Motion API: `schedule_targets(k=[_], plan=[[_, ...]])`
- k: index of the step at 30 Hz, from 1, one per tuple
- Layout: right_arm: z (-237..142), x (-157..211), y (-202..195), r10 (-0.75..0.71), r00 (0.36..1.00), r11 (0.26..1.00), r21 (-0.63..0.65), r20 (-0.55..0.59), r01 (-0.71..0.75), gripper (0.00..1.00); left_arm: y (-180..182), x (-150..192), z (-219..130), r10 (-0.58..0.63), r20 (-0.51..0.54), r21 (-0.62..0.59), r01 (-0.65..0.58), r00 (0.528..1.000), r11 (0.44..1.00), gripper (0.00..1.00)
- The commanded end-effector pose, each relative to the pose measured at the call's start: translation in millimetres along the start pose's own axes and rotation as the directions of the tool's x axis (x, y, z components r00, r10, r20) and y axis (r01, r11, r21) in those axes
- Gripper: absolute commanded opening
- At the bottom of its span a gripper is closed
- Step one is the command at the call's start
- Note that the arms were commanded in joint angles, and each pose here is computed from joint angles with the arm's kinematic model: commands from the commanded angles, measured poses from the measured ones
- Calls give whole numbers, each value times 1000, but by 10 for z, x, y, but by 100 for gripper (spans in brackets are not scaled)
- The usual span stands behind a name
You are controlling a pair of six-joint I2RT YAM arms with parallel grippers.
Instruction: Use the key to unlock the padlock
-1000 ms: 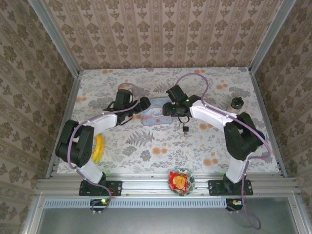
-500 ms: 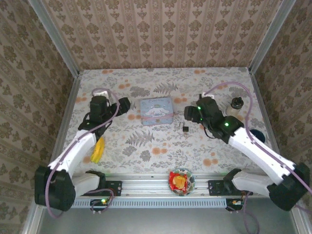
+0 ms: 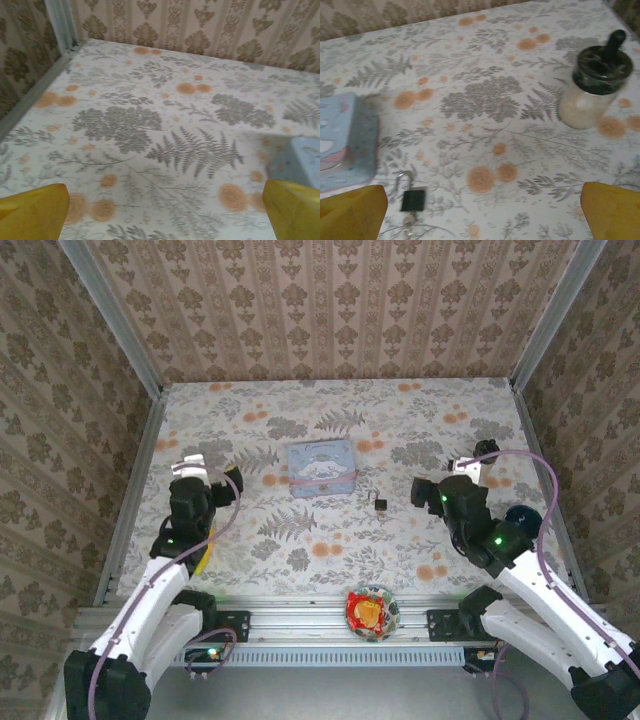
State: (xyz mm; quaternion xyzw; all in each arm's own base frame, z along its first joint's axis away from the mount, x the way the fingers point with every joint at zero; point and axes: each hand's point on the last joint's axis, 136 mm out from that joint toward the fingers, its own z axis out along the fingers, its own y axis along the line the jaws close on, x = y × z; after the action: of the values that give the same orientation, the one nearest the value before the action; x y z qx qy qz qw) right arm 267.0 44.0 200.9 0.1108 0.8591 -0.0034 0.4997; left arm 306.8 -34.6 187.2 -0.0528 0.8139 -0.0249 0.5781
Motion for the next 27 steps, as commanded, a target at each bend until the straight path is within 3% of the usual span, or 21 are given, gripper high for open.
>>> schedule_targets(k=[1, 14, 27], plan=[[26, -108, -273, 38, 992, 989, 136, 119, -54, 100, 213, -134, 8, 91, 106, -110, -79, 990, 991, 100], [355, -74, -352, -169, 946, 974, 194, 275, 118, 100, 298, 186, 490, 174, 103, -54, -169, 979, 984, 100], [646, -44, -618, -91, 941, 985, 170, 326, 36, 100, 252, 283, 780, 242, 131, 5, -245, 961, 970, 100]])
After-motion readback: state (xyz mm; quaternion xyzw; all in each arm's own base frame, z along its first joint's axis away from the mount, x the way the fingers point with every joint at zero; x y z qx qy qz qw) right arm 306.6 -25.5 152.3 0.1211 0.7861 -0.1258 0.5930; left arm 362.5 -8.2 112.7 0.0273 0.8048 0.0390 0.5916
